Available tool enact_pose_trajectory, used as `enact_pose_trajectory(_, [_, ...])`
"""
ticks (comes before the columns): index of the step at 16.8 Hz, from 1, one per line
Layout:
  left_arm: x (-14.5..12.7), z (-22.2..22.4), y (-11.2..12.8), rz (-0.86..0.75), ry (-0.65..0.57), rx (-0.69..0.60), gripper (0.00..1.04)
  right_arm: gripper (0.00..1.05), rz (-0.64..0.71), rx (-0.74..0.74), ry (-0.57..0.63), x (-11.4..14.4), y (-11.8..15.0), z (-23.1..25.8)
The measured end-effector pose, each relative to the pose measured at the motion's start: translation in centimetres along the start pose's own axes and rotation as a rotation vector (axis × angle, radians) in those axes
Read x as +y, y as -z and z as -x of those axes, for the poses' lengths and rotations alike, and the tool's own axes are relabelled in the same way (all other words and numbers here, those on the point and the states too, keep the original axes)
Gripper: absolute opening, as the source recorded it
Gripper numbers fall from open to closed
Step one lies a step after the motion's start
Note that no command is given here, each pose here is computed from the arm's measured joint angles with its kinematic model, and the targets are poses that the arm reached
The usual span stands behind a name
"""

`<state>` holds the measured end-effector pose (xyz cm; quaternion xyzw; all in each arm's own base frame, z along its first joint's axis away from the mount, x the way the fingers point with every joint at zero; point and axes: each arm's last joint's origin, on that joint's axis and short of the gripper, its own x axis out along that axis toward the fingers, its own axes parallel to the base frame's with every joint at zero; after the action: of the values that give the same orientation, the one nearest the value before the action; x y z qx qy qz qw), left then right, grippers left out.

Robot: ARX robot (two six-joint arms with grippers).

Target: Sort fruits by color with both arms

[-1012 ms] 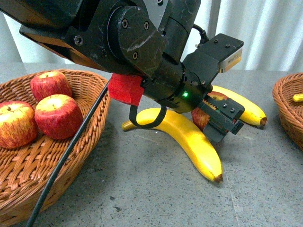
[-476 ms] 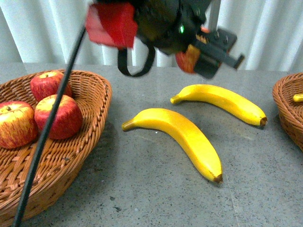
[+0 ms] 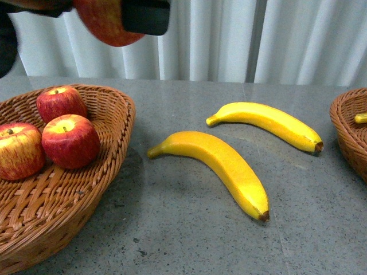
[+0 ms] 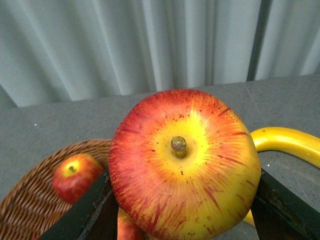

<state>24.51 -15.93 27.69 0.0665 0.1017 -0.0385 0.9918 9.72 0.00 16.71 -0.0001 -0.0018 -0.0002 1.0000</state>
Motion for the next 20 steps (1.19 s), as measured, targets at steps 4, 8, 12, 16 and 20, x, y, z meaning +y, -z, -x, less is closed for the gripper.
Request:
enact_pose_trajectory(4, [3.2,5.3,4.0,0.131,-0.157,0.038,0.65,0.98,0.0,0.0,0.0,0.0,0.0,0.0])
enact_pose_trajectory(8, [5.3,5.5,6.3,0.173,-0.24,0.086,0.65,0.98,0.0,0.0,0.0,0.0,0.0,0.0])
enact_pose_trajectory(12, [6.0,5.3,6.9,0.172,-0.275,0.102,0.65,0.98,0.0,0.0,0.0,0.0,0.0,0.0])
enact_pose_trajectory(16, [6.5,5.1,7.3,0.175,-0.294,0.113,0.75,0.98,0.0,0.0,0.0,0.0,0.0,0.0])
enact_pose_trajectory(20, [6.4,5.3,7.1,0.182,-0.265,0.1,0.98,0.98,0.0,0.0,0.0,0.0,0.0,0.0])
